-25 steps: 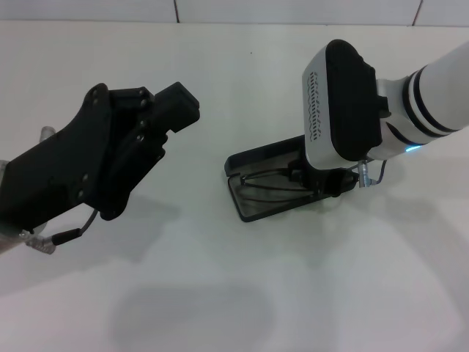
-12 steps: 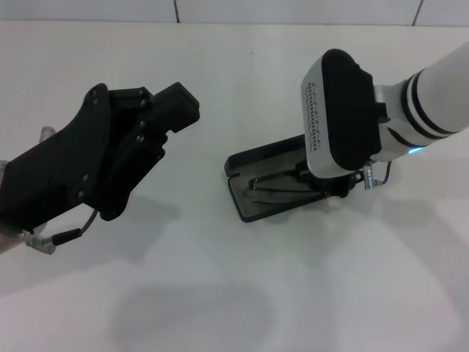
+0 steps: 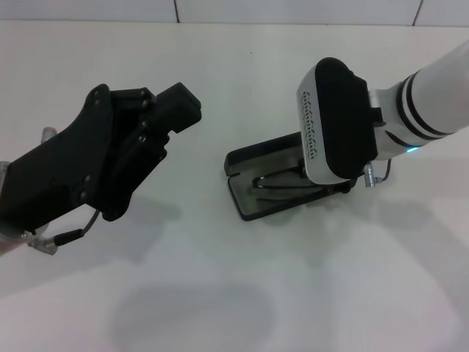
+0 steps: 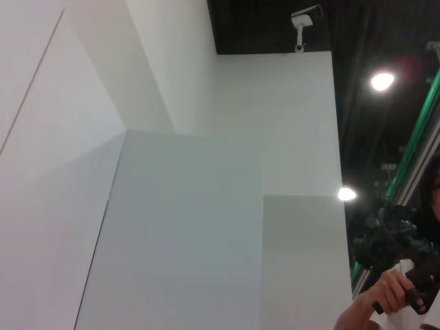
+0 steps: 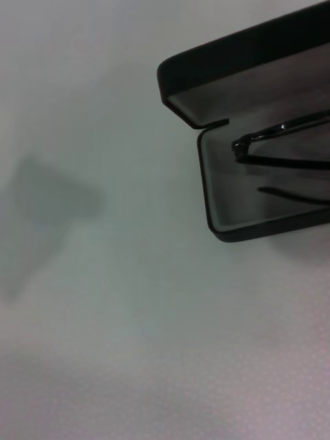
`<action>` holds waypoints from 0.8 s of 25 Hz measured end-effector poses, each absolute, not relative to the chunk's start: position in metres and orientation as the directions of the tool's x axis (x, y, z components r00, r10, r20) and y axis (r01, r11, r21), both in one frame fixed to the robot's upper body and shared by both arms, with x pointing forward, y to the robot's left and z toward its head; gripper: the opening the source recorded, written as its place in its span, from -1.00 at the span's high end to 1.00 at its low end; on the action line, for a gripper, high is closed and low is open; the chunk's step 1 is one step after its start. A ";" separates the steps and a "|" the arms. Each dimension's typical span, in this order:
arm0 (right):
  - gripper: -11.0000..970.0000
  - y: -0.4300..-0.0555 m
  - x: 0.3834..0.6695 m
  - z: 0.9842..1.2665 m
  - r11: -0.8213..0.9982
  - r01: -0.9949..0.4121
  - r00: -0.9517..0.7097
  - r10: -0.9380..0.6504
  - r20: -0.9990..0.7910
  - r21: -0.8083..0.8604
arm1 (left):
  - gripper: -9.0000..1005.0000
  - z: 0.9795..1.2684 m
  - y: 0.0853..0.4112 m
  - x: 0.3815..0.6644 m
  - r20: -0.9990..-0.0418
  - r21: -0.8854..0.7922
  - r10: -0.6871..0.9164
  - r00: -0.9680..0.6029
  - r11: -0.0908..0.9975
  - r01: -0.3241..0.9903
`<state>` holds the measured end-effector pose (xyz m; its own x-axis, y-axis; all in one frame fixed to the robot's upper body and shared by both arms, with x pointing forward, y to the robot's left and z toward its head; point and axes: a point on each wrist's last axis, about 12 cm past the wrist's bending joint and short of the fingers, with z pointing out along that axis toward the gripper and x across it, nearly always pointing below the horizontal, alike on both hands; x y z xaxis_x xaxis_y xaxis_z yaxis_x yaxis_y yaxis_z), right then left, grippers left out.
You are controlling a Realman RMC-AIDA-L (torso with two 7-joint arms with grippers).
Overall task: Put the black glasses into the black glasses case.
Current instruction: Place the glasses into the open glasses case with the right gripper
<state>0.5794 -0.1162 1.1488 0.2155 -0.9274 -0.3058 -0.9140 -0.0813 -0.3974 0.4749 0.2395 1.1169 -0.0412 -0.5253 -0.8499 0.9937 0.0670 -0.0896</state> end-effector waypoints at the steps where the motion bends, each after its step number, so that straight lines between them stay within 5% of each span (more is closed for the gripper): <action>1: 0.73 -0.115 0.580 1.149 -0.084 -0.913 0.219 -0.927 -0.305 -0.400 | 0.91 1.117 0.240 0.475 -0.850 -0.089 -0.525 -0.040 0.068 0.994; 20: 0.73 -0.108 0.581 1.153 -0.116 -0.894 0.254 -0.926 -0.279 -0.432 | 0.90 1.114 0.241 0.471 -0.848 -0.090 -0.529 -0.032 0.084 0.992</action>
